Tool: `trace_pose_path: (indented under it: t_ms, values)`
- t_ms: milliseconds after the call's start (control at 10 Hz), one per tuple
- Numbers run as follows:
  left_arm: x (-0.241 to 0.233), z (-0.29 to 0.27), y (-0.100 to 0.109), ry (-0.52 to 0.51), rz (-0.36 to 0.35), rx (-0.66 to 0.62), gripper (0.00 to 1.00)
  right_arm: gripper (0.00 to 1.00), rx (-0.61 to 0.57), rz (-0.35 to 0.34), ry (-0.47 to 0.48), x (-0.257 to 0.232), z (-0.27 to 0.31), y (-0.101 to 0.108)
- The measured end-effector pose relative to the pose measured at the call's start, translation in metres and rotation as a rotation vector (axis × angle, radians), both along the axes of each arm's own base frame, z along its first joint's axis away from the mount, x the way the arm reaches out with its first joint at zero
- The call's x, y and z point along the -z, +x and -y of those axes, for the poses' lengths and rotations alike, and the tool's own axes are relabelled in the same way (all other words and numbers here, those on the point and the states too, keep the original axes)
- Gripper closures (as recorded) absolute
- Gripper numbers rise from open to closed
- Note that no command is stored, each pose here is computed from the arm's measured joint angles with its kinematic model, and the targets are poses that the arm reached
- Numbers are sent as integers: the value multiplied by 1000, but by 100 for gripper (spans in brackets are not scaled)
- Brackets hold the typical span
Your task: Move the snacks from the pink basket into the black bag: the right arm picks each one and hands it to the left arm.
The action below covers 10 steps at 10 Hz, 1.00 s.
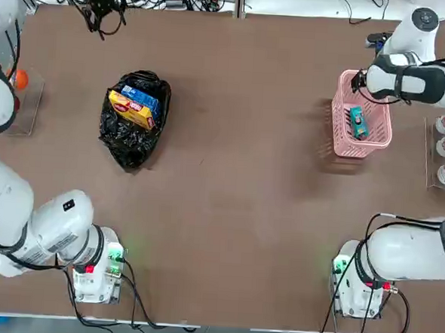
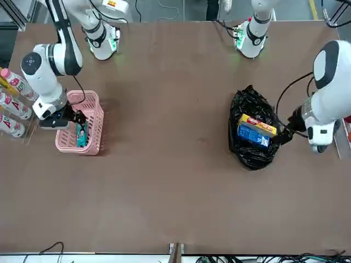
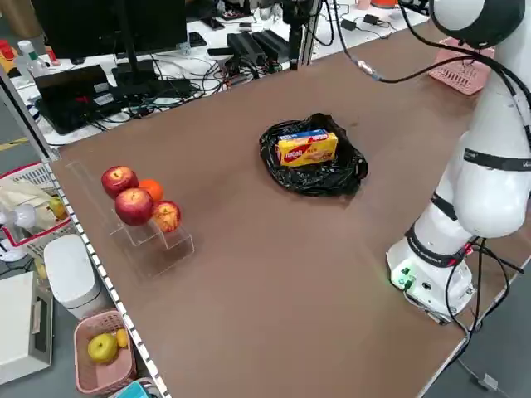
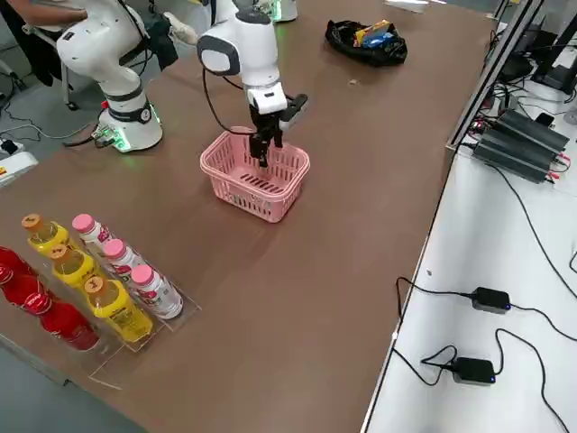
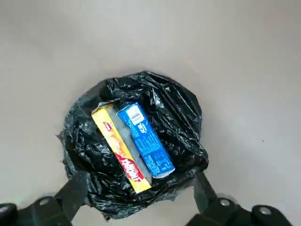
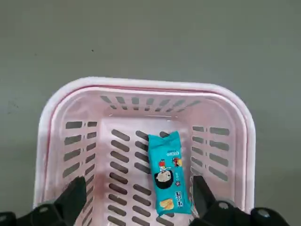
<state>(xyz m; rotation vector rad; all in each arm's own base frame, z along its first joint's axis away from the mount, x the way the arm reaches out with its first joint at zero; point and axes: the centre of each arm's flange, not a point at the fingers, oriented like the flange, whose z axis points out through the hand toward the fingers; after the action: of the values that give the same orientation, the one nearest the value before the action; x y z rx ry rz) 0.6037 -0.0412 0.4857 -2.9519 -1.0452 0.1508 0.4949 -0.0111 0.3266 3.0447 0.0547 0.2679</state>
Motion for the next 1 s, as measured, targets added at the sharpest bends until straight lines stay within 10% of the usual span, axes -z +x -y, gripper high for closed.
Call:
trace_pose_path:
  t_ms: [600, 1000]
  values:
    - [-125, 25, -20, -62, 195, 507, 0, 0, 23, -3, 0, 52, 18, 6]
    - [-151, 45, -53, 21, 136, 657, 0, 0, 48, -19, 6, 67, 18, 5]
